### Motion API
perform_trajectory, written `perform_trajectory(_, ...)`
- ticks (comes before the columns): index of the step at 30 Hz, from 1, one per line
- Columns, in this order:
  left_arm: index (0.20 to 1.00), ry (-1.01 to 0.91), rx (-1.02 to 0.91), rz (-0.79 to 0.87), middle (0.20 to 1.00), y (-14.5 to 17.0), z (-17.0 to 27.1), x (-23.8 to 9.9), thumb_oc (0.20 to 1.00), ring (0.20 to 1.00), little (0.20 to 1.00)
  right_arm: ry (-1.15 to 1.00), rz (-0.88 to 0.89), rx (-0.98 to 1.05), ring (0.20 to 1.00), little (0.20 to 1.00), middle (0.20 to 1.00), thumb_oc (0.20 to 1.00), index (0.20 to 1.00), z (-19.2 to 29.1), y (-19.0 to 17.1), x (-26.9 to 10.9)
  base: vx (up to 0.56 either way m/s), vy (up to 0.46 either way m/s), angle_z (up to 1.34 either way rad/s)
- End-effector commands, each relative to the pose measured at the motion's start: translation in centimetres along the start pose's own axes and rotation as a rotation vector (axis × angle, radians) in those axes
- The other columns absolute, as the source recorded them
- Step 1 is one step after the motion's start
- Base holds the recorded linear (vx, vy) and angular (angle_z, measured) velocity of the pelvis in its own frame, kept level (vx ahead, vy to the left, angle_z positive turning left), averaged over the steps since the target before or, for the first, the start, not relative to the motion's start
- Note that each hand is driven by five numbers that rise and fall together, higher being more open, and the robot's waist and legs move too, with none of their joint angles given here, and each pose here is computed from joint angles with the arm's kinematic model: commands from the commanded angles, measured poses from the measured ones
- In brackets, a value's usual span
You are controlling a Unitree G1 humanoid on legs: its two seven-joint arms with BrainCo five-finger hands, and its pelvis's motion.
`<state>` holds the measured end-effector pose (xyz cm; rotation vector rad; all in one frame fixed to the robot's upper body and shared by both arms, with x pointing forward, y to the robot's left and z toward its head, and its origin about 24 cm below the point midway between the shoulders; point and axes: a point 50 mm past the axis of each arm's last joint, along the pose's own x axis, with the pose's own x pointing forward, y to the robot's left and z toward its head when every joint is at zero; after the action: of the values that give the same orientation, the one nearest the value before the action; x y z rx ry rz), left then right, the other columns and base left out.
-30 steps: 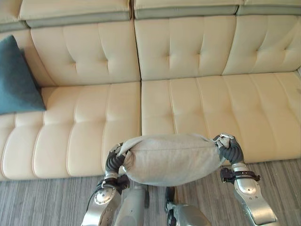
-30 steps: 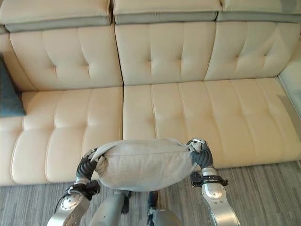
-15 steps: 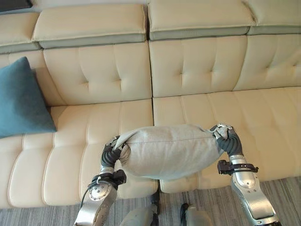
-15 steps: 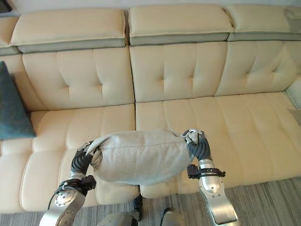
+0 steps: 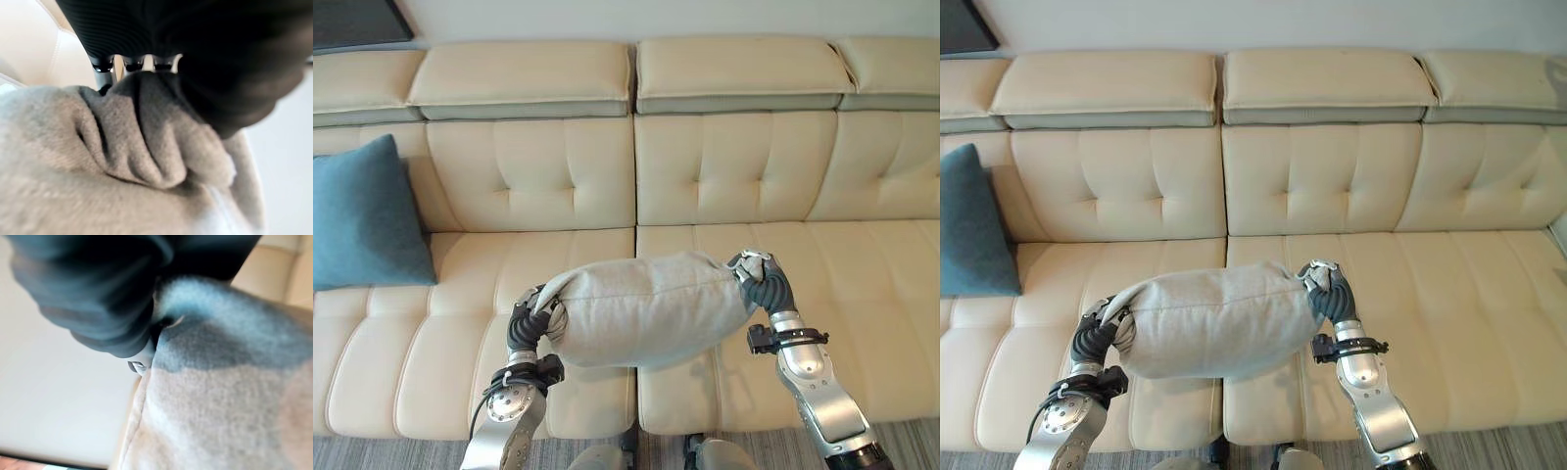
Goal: Pick up all the scattered cushions and arrange them neatly on the sofa.
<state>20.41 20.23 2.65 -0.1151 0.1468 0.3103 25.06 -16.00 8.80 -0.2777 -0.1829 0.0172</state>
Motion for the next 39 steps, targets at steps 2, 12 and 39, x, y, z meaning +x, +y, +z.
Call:
perform_trajectory(2,0.200,-0.299,-0.005,-0.053,0.200,-1.7,5.7,1.0,0.200,0.200,0.200,-0.236,0.040,0.111,0.200,0.200,0.200,0.200,0.200,5.0,2.3,1.7,0.12,0.016,0.04)
perform_trajectory(12,0.200,-0.342,0.033,-0.022,0.200,-2.5,6.5,2.3,0.200,0.200,0.200,-0.282,0.051,0.144,0.200,0.200,0.200,0.200,0.200,6.6,4.0,3.3,0.07,0.031,0.09)
perform_trajectory(39,1.000,-0.306,0.076,0.033,1.000,-7.0,21.8,17.1,1.000,1.000,1.000,0.126,-0.269,-0.030,1.000,1.000,1.000,1.000,1.000,8.9,-3.5,19.2,0.00,0.011,-0.02)
